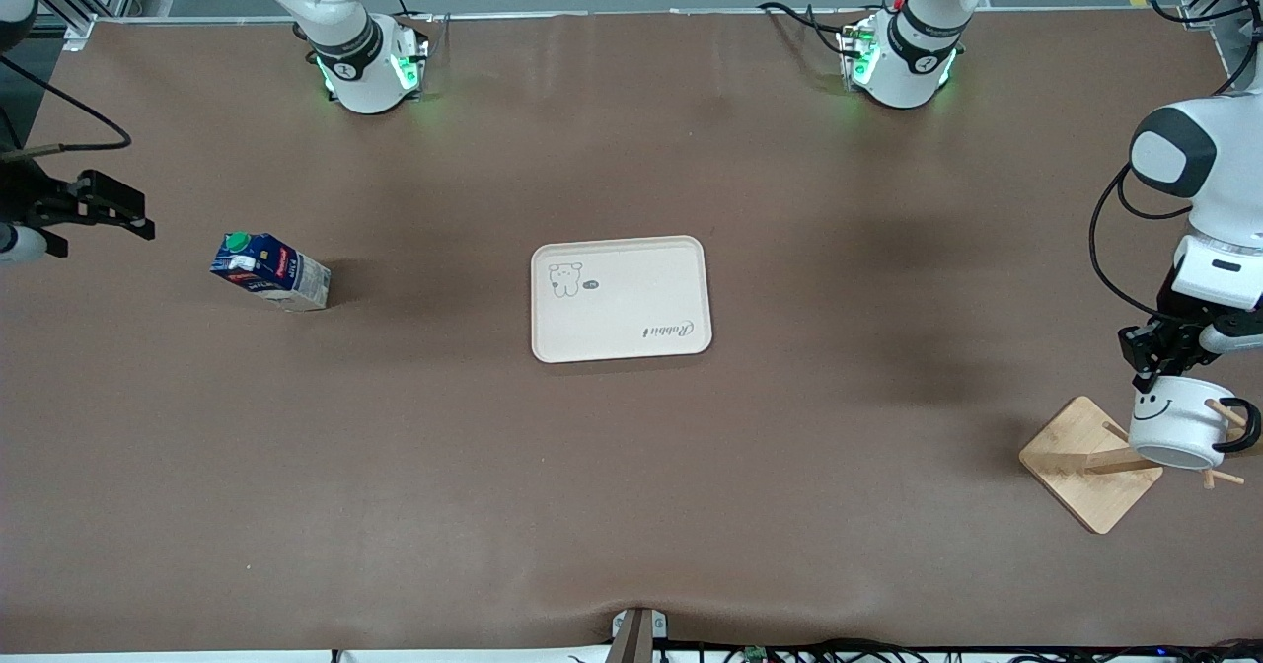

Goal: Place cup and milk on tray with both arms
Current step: 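Grasp the mug rim with the left gripper while the right gripper grasps the milk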

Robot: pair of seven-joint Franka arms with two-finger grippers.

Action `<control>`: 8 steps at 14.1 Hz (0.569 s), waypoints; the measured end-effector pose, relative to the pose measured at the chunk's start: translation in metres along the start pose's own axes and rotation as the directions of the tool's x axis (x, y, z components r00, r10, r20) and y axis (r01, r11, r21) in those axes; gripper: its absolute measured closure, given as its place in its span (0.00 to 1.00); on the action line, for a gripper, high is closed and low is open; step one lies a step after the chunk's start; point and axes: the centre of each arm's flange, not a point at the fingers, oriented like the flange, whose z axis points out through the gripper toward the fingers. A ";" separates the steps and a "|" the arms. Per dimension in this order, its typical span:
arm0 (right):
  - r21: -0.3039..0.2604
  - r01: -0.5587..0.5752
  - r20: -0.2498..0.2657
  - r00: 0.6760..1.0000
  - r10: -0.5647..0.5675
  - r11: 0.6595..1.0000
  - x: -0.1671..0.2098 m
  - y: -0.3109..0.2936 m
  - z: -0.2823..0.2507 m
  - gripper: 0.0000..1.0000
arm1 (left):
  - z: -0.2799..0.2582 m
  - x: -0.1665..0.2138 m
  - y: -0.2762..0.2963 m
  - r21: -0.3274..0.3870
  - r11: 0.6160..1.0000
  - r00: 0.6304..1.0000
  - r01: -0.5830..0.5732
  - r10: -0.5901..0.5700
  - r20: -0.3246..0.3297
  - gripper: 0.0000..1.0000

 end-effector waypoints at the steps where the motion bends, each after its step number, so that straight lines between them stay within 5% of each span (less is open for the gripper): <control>1: 0.005 -0.001 0.014 1.000 0.001 1.000 0.004 0.002 0.009 0.00 | 0.000 0.001 0.005 -0.005 1.000 1.000 -0.014 0.014 -0.002 0.88; 8: 0.027 0.023 0.083 0.996 -0.025 0.999 0.035 0.001 0.061 0.00 | -0.009 0.011 0.036 -0.037 0.998 0.998 -0.059 0.058 -0.027 0.91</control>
